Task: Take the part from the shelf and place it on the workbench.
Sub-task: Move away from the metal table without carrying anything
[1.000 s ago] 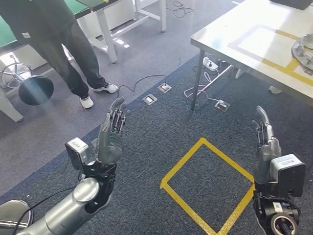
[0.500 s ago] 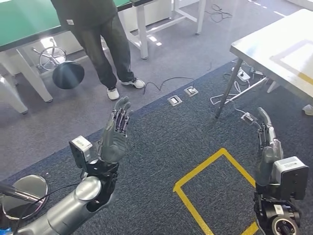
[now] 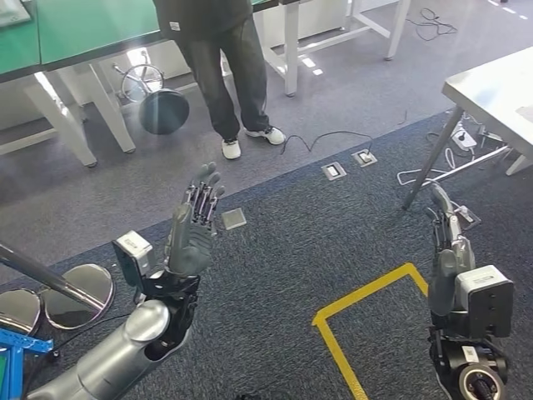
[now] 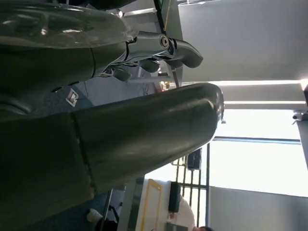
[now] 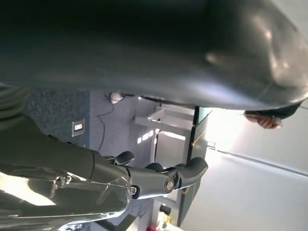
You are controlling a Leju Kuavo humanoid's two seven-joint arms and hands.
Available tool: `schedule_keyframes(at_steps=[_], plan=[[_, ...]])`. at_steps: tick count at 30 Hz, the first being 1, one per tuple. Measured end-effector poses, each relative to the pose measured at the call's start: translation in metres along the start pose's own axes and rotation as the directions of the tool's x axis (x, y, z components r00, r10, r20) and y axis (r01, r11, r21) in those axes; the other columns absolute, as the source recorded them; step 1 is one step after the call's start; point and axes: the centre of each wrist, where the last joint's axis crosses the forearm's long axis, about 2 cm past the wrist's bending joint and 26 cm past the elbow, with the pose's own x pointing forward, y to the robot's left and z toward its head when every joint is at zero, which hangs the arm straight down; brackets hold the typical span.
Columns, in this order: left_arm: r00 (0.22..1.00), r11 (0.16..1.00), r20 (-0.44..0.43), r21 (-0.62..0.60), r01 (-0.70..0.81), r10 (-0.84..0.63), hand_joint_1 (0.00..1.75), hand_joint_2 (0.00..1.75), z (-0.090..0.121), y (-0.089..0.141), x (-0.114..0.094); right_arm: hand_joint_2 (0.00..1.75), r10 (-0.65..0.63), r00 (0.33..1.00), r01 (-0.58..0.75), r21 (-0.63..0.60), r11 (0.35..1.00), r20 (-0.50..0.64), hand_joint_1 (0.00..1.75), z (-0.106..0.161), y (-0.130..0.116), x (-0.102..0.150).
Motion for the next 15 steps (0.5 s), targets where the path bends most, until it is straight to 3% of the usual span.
schedule_keyframes(at_steps=[15], plan=[[1.000,1.000,-0.011,0.009,0.005,-0.005,0.00,0.00,0.0036,-0.0004,-0.0005,0.00,-0.003,1.000,0.003,-0.007,1.000,-0.005,0.00,0.0050,0.0010,-0.0020]])
